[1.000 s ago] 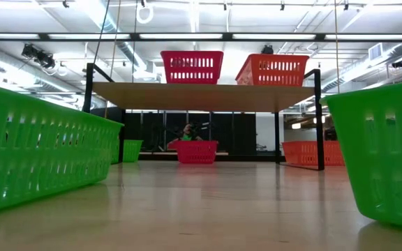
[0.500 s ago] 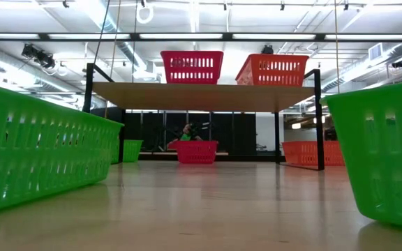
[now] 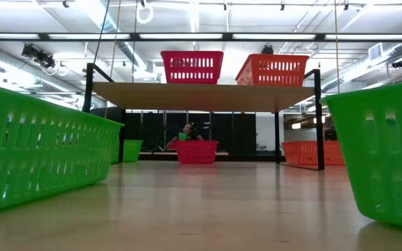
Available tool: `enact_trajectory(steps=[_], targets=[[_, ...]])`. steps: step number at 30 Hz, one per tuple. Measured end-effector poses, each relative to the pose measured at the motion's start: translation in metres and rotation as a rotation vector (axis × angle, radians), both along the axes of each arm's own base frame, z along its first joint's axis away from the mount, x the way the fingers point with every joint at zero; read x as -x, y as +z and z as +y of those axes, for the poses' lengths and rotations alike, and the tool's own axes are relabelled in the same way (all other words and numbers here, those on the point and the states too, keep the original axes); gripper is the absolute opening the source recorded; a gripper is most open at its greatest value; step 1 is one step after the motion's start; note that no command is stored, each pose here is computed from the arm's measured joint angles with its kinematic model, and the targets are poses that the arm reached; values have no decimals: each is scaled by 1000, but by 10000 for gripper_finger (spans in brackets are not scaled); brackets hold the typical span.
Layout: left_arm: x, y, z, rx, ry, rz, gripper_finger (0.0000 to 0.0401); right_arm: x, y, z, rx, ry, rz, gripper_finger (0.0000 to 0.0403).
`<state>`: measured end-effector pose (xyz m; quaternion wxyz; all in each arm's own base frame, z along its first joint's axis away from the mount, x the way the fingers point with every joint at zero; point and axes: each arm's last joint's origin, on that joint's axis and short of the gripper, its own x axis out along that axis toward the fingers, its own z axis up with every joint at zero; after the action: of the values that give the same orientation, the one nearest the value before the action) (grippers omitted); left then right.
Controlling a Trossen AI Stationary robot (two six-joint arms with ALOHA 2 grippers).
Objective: Stack baskets on shelf by color
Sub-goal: Put the top green bin into the shelf
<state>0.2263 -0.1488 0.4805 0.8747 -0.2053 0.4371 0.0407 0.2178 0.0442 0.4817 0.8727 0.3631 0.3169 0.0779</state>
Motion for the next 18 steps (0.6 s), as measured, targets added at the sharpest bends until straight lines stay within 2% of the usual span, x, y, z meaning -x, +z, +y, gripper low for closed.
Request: enact_trajectory(steps=[4, 7, 10, 14, 18], targets=[[-4, 3, 16, -8, 101, -29, 94, 8, 1, 0, 67, 14, -17, 190], [-7, 9, 38, 0, 181, -48, 94, 16, 1, 0, 130, -6, -16, 190], [-6, 16, 68, -31, 299, -93, 94, 24, 3, 0, 133, -36, -7, 190], [2, 27, 115, -96, 443, -139, 94, 34, 8, 2, 143, -10, -45, 190], [15, 34, 164, -205, 591, -150, 94, 44, 12, -2, 189, -43, -85, 190]])
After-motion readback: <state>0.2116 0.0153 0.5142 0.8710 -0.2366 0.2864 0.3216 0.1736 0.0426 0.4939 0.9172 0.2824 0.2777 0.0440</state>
